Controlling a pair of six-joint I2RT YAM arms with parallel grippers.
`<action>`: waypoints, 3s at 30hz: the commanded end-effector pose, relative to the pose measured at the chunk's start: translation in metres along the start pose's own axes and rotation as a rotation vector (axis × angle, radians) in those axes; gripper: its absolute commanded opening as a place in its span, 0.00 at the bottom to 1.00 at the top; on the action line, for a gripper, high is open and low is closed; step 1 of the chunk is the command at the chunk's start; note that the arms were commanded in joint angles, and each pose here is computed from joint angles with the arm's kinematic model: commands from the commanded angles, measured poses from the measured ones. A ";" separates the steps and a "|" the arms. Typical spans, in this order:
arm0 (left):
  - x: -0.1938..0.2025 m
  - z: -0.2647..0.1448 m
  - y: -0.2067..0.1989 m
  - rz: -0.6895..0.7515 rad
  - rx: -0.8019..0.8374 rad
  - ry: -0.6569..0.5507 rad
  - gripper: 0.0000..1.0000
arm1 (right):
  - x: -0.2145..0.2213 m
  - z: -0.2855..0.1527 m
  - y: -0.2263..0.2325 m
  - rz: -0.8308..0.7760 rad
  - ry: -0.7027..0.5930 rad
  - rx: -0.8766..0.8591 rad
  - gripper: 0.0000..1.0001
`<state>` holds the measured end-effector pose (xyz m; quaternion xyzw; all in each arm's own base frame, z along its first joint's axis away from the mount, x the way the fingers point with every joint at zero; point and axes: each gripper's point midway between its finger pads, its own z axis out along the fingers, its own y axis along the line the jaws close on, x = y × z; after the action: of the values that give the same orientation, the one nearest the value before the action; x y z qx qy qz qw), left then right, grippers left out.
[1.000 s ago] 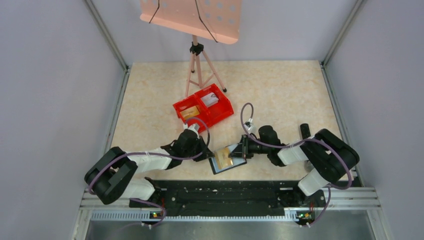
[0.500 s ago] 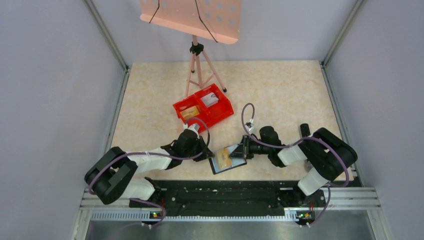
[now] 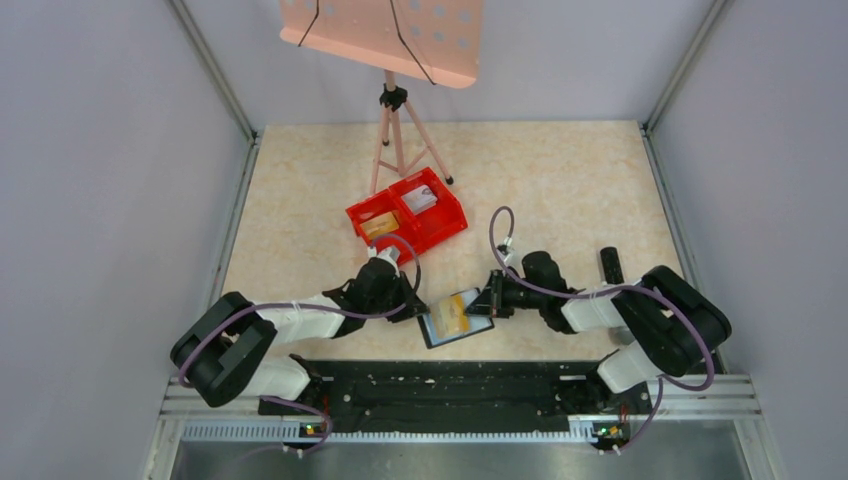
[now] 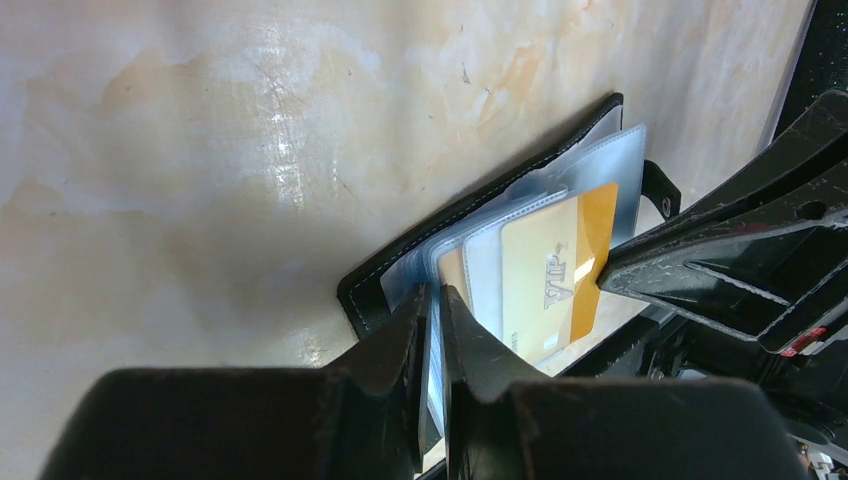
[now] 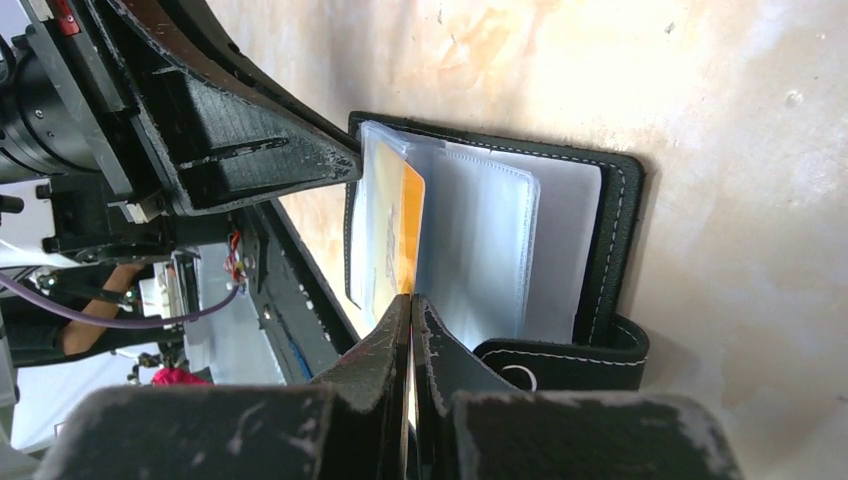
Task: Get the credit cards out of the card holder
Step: Remove the credit card from the card holder.
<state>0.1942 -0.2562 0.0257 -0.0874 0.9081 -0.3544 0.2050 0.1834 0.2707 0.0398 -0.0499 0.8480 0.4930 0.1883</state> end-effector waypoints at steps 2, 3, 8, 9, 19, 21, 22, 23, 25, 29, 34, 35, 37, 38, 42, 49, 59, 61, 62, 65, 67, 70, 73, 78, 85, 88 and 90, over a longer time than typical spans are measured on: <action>0.008 0.003 0.022 0.028 -0.089 0.028 0.14 | -0.020 -0.001 0.009 -0.046 -0.045 -0.037 0.00; 0.008 0.002 0.023 0.029 -0.091 0.027 0.14 | -0.021 -0.002 0.008 -0.042 -0.050 -0.035 0.00; 0.008 0.001 0.023 0.032 -0.087 0.024 0.14 | -0.026 -0.007 0.003 -0.046 -0.053 -0.012 0.00; 0.009 0.001 0.022 0.032 -0.084 0.025 0.14 | -0.026 -0.007 0.004 -0.048 -0.044 -0.012 0.00; 0.009 0.001 0.022 0.031 -0.079 0.027 0.14 | -0.031 -0.016 0.004 -0.052 -0.080 0.002 0.00; 0.008 0.001 0.022 0.032 -0.080 0.024 0.14 | -0.032 -0.018 0.005 -0.053 -0.082 -0.002 0.00; 0.008 0.002 0.021 0.033 -0.080 0.023 0.14 | -0.032 -0.019 0.005 -0.052 -0.083 -0.004 0.00; 0.007 0.002 0.020 0.034 -0.078 0.023 0.14 | -0.032 -0.019 0.005 -0.051 -0.080 -0.006 0.00; 0.006 0.001 0.018 0.036 -0.072 0.020 0.14 | -0.033 -0.020 0.005 -0.051 -0.085 -0.007 0.00; 0.004 -0.001 0.011 0.039 -0.055 0.015 0.14 | -0.032 -0.022 0.003 -0.047 -0.086 -0.001 0.00; -0.001 -0.006 -0.007 0.034 -0.012 0.019 0.15 | -0.029 -0.020 0.005 -0.042 -0.067 -0.024 0.00; -0.003 -0.007 -0.011 0.033 -0.004 0.018 0.15 | -0.028 -0.020 0.005 -0.039 -0.065 -0.027 0.00; -0.006 -0.011 -0.022 0.037 0.020 0.014 0.16 | -0.027 -0.019 0.005 -0.033 -0.066 -0.035 0.00; -0.007 -0.013 -0.027 0.040 0.031 0.010 0.17 | -0.028 -0.019 0.006 -0.030 -0.068 -0.037 0.00; -0.012 -0.020 -0.044 0.051 0.071 -0.012 0.19 | -0.027 -0.019 0.005 -0.027 -0.069 -0.037 0.00; -0.005 -0.006 -0.057 0.067 0.105 0.023 0.19 | -0.027 -0.019 0.005 -0.024 -0.067 -0.040 0.00; 0.010 0.016 -0.055 0.055 0.120 0.094 0.18 | -0.023 -0.016 0.005 0.000 -0.049 -0.062 0.00; 0.012 0.018 -0.053 0.054 0.114 0.099 0.18 | -0.021 -0.014 0.004 0.011 -0.046 -0.067 0.00; 0.012 0.019 -0.051 0.051 0.109 0.100 0.18 | -0.021 -0.014 0.004 0.014 -0.044 -0.074 0.01; 0.015 0.019 -0.048 0.046 0.105 0.104 0.18 | -0.020 -0.011 0.005 0.024 -0.038 -0.090 0.04; 0.016 0.020 -0.046 0.045 0.099 0.106 0.18 | -0.020 -0.011 0.005 0.028 -0.039 -0.099 0.06; 0.016 0.020 -0.044 0.044 0.091 0.105 0.18 | -0.020 -0.008 0.007 0.033 -0.033 -0.108 0.11; 0.017 0.021 -0.043 0.044 0.087 0.107 0.18 | -0.018 -0.004 0.008 0.030 -0.023 -0.111 0.12; 0.016 0.019 -0.044 0.047 0.084 0.103 0.18 | -0.019 -0.005 0.007 0.027 -0.032 -0.099 0.00; 0.011 0.012 -0.049 0.069 0.081 0.087 0.18 | -0.032 -0.016 0.001 0.011 -0.095 -0.003 0.00; 0.006 0.005 -0.061 0.080 0.110 0.080 0.21 | -0.041 -0.029 0.000 0.021 -0.144 0.057 0.00; 0.001 -0.001 -0.071 0.085 0.127 0.069 0.25 | -0.049 -0.039 0.003 0.013 -0.186 0.094 0.00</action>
<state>0.1831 -0.2972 0.0376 -0.0395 0.9100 -0.3800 0.1611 0.2007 0.2502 0.0607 -0.0080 0.8424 0.4949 0.2129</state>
